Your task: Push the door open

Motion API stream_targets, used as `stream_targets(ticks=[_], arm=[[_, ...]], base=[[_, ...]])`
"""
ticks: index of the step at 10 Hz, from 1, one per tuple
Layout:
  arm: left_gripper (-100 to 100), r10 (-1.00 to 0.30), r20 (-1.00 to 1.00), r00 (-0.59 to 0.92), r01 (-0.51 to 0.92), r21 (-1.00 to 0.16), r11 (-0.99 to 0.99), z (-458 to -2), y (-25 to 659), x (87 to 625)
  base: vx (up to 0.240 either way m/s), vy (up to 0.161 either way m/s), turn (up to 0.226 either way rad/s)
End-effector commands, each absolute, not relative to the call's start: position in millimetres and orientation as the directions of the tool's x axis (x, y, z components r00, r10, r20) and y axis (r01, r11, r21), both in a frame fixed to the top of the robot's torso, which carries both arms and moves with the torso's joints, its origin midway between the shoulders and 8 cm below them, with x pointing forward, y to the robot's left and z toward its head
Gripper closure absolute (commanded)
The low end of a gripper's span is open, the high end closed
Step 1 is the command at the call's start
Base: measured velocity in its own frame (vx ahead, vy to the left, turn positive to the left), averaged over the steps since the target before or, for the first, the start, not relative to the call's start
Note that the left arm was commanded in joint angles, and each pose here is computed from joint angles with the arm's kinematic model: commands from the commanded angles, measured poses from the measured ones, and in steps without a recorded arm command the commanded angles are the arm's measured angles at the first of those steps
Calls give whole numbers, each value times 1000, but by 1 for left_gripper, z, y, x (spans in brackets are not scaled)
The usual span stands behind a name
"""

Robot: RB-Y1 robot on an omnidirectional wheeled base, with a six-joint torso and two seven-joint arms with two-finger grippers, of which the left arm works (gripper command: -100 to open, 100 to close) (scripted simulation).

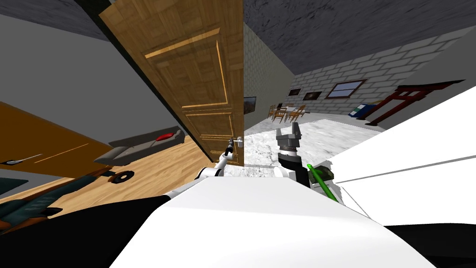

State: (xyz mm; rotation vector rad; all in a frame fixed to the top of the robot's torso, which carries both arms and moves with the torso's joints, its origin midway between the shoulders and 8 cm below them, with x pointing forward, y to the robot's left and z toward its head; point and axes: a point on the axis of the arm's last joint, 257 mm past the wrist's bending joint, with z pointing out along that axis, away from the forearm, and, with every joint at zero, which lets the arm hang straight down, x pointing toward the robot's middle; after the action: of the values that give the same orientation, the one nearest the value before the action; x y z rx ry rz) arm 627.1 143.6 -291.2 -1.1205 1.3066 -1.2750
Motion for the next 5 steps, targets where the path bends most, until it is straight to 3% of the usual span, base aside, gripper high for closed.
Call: stream_targets(ticks=[1,2,3,5], arm=[[-100,-991,-12,-130,6,-1000,12,-293,128,623],[-100,-992,-21,-125,9,-1000,20,-291,135,624],[100,-992,-21,-125,9,-1000,20,-291,135,624],[100,-992,-21,-125,9,-1000,20,-291,135,624]], base=[[32,-218,2],[8,-97,30],[-4,13,-14],[-6,30,-25]])
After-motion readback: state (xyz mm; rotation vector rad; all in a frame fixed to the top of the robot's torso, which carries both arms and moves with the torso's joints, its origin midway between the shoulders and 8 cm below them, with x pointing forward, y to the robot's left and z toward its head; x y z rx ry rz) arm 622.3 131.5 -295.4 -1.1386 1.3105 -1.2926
